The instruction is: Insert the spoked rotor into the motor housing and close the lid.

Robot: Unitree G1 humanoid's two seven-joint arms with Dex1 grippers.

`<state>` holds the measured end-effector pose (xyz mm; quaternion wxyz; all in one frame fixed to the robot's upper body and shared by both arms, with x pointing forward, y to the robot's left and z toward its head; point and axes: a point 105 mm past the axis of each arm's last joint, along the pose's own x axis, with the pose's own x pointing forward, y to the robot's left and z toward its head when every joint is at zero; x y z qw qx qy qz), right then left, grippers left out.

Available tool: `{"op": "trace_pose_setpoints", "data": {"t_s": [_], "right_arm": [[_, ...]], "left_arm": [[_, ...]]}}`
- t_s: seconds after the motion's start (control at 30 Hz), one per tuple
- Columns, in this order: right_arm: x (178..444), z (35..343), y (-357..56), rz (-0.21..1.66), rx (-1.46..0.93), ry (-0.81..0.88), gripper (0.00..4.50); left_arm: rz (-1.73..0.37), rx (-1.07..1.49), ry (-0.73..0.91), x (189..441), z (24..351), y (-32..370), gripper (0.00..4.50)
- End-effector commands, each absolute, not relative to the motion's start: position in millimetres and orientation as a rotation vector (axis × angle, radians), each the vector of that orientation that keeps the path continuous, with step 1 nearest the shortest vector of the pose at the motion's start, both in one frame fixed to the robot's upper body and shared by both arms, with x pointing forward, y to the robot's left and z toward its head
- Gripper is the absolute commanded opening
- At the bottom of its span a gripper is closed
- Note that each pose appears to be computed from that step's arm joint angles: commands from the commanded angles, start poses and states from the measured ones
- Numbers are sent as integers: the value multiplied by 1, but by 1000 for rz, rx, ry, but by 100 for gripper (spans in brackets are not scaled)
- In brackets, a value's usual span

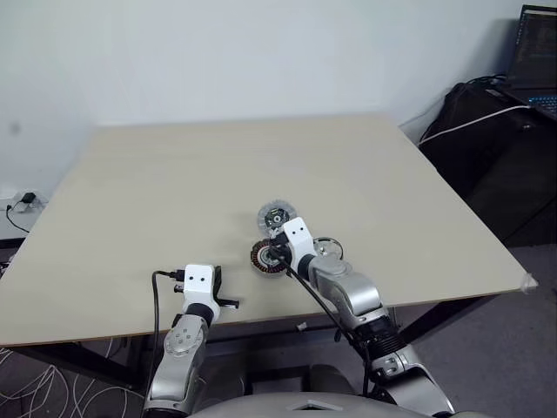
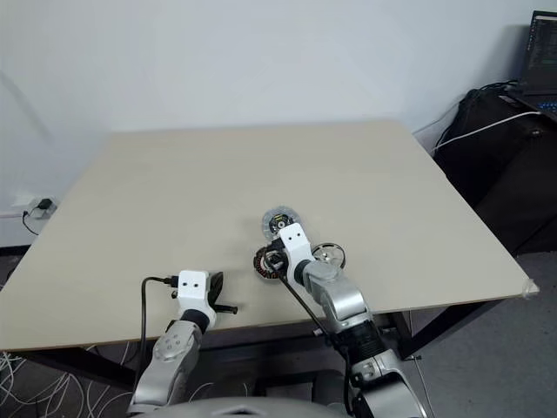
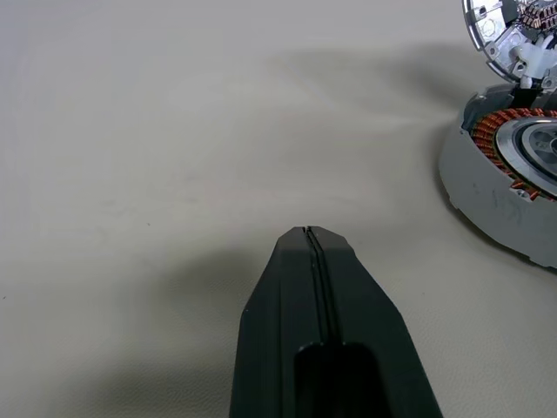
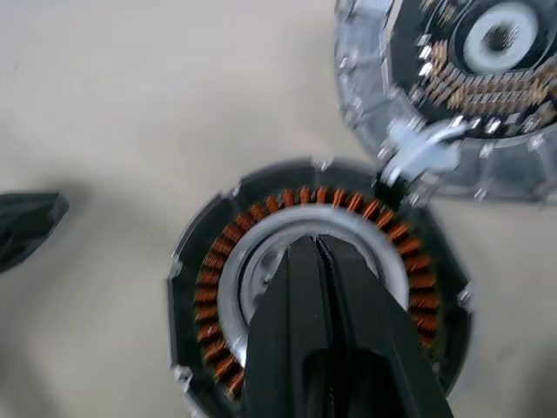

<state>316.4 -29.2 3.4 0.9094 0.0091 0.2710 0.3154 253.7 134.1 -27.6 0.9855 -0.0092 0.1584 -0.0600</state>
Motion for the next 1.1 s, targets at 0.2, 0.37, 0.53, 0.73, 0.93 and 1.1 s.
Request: {"op": "trace_pose_setpoints", "data": {"t_s": [0.2, 0.37, 0.53, 0.73, 0.93, 1.1], "right_arm": [[326, 34, -26, 670, 56, 427, 5], [309, 39, -23, 716, 84, 422, 5], [298, 23, -27, 700, 74, 481, 5], [301, 19, -21, 702, 67, 493, 5], [313, 22, -17, 704, 49, 480, 5], [318, 20, -16, 703, 36, 485, 5]], "left_arm": [[-130, -11, 277, 258, -19, 132, 0], [-126, -10, 277, 258, -19, 133, 0], [-130, -12, 282, 257, -20, 132, 0], [-134, -14, 285, 257, -20, 131, 0], [-122, -18, 286, 255, -20, 134, 0], [-118, -20, 285, 255, -19, 134, 0]]}}
